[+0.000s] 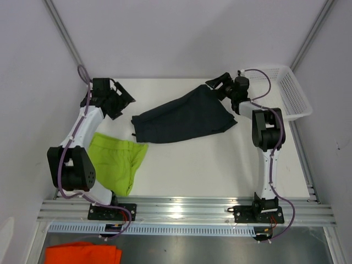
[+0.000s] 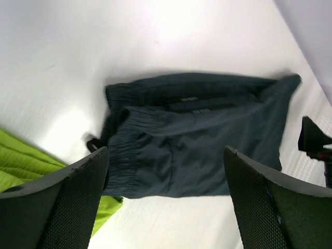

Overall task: Fold and stack the shorts
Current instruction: Fold the shorts

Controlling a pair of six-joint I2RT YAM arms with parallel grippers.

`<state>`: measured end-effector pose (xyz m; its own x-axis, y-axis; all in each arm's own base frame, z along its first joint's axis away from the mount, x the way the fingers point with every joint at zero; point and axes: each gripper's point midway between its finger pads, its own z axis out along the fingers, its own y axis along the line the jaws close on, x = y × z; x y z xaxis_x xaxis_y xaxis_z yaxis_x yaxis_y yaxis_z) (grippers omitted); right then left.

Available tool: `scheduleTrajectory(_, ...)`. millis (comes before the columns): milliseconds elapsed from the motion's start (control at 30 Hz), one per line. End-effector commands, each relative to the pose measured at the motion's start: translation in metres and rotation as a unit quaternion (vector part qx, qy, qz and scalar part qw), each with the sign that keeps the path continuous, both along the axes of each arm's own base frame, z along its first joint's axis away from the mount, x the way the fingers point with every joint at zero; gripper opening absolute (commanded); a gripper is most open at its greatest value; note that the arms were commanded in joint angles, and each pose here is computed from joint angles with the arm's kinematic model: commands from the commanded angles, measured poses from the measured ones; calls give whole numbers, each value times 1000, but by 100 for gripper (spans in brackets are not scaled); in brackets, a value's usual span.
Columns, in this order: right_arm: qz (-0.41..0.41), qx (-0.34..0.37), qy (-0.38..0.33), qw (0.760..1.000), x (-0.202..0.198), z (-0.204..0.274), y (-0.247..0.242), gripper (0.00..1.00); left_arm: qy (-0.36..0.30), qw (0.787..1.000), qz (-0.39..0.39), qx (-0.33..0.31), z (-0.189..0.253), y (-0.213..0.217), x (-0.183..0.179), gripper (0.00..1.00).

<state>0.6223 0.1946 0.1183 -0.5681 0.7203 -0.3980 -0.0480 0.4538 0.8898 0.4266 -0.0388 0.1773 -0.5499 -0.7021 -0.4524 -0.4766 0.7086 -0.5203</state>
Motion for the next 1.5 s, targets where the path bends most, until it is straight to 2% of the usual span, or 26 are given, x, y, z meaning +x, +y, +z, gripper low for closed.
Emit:
scheduleTrajectory(0,20,3,-107,994,-17,77,-10,74,-75,994,-83,4,33,-38,-5,90)
scheduleTrajectory(33,22,1,-117,993,-23,88,-12,72,-76,992,-101,-9,31,-49,-10,89)
scheduleTrajectory(100,27,-1,-111,993,-36,82,-15,48,-89,987,-133,-29,33,-72,-12,88)
scheduleTrajectory(133,30,-4,-117,993,-41,89,-15,42,-90,984,-149,-37,31,-81,-15,86)
scheduleTrajectory(167,34,-6,-116,993,-45,89,-16,19,-94,978,-178,-52,31,-96,-19,84)
scheduleTrajectory(200,43,-7,-105,994,-52,81,-15,10,-108,974,-193,-58,31,-103,-16,81)
scheduleTrajectory(267,53,-9,-106,993,-60,83,-13,3,-109,968,-215,-66,28,-113,-18,76)
scheduleTrajectory(500,63,-9,-89,994,-84,67,-16,1,-50,966,-239,-90,-22,-121,-19,55)
scheduleTrajectory(600,68,-4,-86,994,-89,65,-15,1,-47,964,-235,-111,-36,-121,-7,42)
scheduleTrajectory(633,70,-3,-83,994,-90,64,-14,1,-32,965,-229,-120,-51,-117,-1,33)
scheduleTrajectory(733,75,-5,-87,993,-93,67,-11,1,-30,965,-224,-133,-56,-112,17,15)
scheduleTrajectory(800,77,-8,-90,993,-93,69,-10,2,-25,969,-210,-129,-64,-105,31,9)
scheduleTrajectory(1033,84,-10,-88,993,-96,64,0,2,1,980,-156,-121,-102,-84,57,0)
scheduleTrajectory(1133,96,-11,-87,992,-102,60,11,2,10,987,-112,-117,-122,-73,62,0)
scheduleTrajectory(1200,99,-12,-79,992,-107,51,17,2,-21,985,-104,-134,-117,-77,74,0)
scheduleTrajectory(1267,107,-10,-78,991,-112,47,27,2,-24,983,-104,-152,-119,-81,77,0)
scheduleTrajectory(1467,127,-10,-61,990,-132,26,46,2,1,975,-107,-193,-145,-92,86,1)
